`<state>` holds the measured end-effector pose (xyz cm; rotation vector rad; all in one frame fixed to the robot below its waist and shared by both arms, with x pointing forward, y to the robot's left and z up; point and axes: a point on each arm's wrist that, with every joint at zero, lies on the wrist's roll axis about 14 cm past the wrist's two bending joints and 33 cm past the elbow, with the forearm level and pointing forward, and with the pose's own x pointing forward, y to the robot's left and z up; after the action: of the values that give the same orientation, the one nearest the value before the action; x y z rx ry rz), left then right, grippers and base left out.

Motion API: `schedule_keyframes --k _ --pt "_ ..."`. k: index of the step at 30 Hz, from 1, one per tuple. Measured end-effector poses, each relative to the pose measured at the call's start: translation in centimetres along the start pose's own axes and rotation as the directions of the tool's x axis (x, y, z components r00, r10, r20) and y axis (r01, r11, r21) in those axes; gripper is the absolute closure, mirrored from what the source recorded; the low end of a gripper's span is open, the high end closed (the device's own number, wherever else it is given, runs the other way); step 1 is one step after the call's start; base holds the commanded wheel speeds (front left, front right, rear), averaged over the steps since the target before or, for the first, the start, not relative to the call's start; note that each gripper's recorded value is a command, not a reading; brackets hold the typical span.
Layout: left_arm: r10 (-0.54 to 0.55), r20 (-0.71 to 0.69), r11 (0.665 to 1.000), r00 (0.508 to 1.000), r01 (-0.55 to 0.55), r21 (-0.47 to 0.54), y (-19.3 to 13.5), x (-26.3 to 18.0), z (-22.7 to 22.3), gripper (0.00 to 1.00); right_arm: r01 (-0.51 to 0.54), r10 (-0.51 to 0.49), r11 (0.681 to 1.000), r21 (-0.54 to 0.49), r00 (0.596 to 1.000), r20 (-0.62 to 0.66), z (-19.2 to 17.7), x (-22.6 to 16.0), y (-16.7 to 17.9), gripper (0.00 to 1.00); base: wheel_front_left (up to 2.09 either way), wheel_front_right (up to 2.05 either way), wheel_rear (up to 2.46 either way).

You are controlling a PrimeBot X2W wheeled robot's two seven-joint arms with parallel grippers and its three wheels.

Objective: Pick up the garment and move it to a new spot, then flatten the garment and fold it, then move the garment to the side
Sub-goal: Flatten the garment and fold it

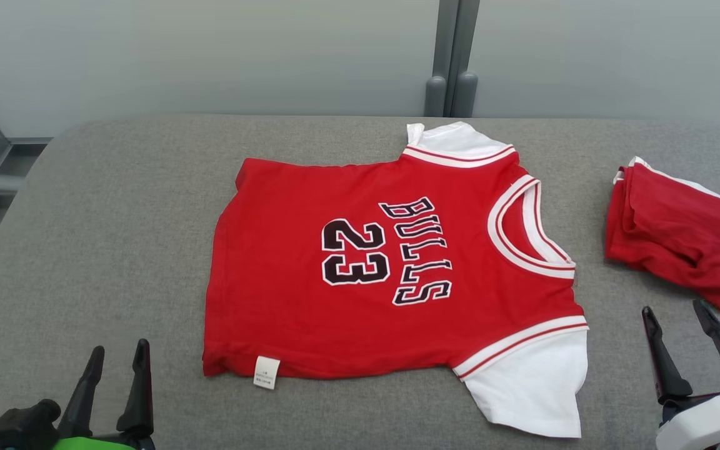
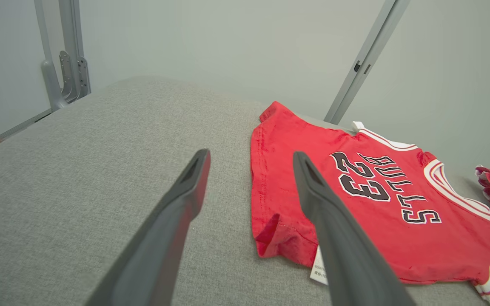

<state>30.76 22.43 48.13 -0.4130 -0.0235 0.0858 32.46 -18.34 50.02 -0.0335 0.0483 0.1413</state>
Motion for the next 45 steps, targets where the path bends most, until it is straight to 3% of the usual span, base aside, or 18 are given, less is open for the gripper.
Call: schedule_keyframes --k 9,26,45 --pt "-0.047 -0.016 0.999 0.999 0.047 0.002 -1.6 0.0 -0.6 0.0 -0.005 0.007 0.998 -0.055 1.0 0.024 -0.8 0.5 0.8 0.0 0.0 0.0 0.0" --pt "-0.025 -0.072 1.0 0.997 0.025 -0.001 -1.0 -0.4 -2.4 0.0 0.083 -0.082 0.996 0.014 0.995 -0.058 -4.2 0.0 0.9 0.0 0.0 0.0 0.0" --pt "-0.018 -0.097 0.999 0.995 0.015 -0.03 -1.3 -0.1 -3.4 0.0 0.11 -0.11 0.994 0.001 0.994 -0.026 -3.4 1.0 0.7 0.0 0.0 0.0 0.0"
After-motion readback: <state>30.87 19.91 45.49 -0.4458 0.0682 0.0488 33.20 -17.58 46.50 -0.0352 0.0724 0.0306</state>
